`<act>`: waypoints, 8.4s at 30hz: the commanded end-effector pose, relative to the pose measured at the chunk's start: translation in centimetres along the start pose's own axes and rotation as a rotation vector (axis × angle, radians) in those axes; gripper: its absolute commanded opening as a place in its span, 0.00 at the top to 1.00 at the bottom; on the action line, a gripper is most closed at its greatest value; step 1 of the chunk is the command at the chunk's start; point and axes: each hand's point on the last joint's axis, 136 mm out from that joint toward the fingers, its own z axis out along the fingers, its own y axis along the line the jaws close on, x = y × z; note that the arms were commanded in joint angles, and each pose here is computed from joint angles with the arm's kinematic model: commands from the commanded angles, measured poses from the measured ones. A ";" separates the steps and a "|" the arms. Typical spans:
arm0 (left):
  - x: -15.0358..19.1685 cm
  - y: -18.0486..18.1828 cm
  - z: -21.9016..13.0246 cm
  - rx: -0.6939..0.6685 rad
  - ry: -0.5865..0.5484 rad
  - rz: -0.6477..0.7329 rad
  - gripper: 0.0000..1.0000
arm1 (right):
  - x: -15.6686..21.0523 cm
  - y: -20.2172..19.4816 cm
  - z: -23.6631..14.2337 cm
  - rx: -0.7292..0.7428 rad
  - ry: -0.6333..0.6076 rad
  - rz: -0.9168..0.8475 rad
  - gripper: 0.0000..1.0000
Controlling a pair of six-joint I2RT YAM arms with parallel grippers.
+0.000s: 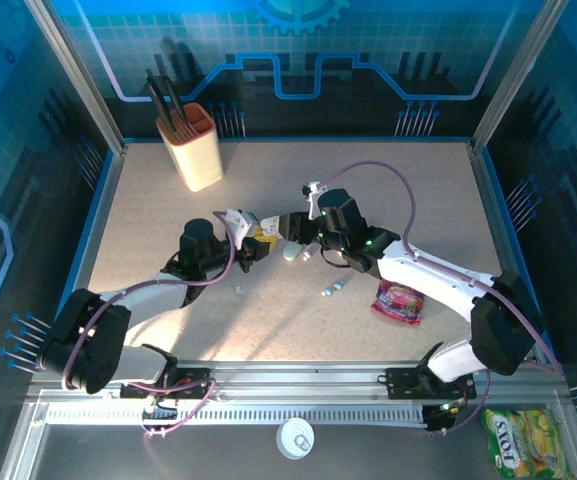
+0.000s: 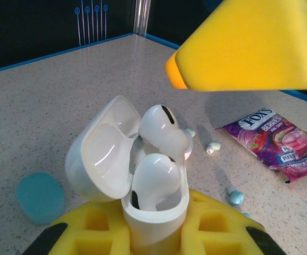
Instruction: Insert the wireless bluetooth earbuds into the charging case
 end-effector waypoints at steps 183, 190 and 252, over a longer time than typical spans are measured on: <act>10.3 4.0 7.7 -0.410 0.860 -0.108 0.03 | 2.9 -18.3 -8.1 0.325 0.043 -0.137 0.19; 12.2 3.5 8.9 -0.383 0.911 -0.133 0.19 | 2.8 -18.7 -8.1 0.314 0.027 -0.121 0.20; 1.6 -6.9 5.8 0.148 0.192 0.321 0.62 | 6.0 -4.4 -3.2 -0.263 0.387 0.296 0.48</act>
